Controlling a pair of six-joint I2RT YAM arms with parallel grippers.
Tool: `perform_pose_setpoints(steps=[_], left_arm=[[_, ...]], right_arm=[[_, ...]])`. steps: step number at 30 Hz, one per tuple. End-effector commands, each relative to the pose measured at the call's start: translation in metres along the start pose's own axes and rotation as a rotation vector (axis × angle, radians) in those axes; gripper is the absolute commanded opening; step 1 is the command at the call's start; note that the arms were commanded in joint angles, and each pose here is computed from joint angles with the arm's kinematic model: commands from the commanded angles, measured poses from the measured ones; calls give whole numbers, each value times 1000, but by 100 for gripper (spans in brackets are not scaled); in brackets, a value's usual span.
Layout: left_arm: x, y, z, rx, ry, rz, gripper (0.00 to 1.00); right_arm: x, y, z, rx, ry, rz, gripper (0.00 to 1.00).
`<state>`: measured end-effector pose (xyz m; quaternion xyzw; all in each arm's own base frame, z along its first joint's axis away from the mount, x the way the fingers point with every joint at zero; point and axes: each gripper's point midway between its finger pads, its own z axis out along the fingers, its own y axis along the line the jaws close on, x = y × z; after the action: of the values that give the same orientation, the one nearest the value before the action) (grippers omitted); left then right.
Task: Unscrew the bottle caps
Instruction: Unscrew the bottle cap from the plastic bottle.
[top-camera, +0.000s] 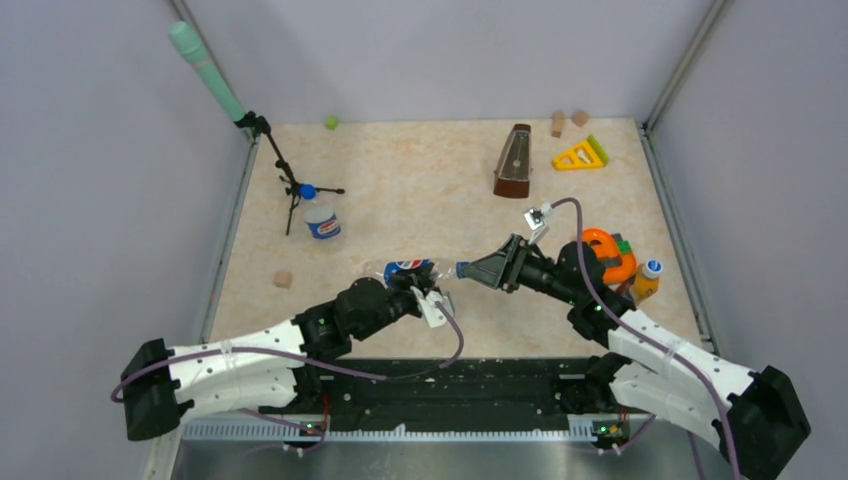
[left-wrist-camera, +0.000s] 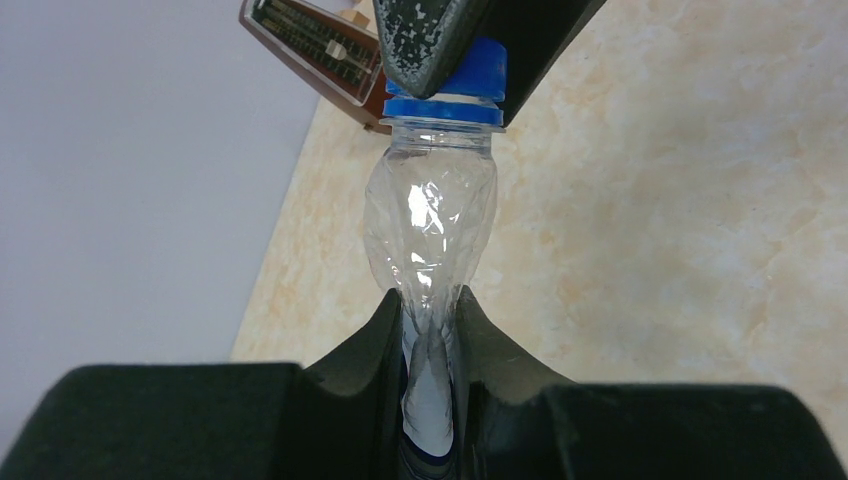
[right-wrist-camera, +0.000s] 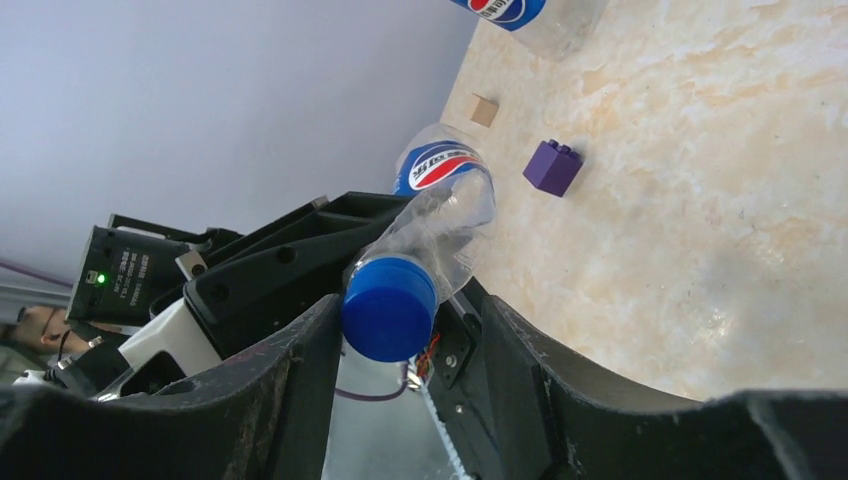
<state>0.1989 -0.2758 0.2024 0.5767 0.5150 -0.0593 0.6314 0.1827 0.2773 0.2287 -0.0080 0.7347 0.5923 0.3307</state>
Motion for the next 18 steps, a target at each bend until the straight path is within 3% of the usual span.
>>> perform_pose_setpoints(steps=[1, 8, 16, 18], left_arm=[[-15, 25, -1, -109, -34, 28, 0], [-18, 26, -2, -99, -35, 36, 0], [-17, 14, 3, -44, -41, 30, 0], [-20, 12, 3, -30, -53, 8, 0]], right_arm=[[-15, 19, 0, -52, -54, 6, 52], [-16, 21, -2, -56, -62, -1, 38], [-11, 27, 1, -89, -14, -61, 12], [-9, 28, 1, -94, 6, -89, 10]])
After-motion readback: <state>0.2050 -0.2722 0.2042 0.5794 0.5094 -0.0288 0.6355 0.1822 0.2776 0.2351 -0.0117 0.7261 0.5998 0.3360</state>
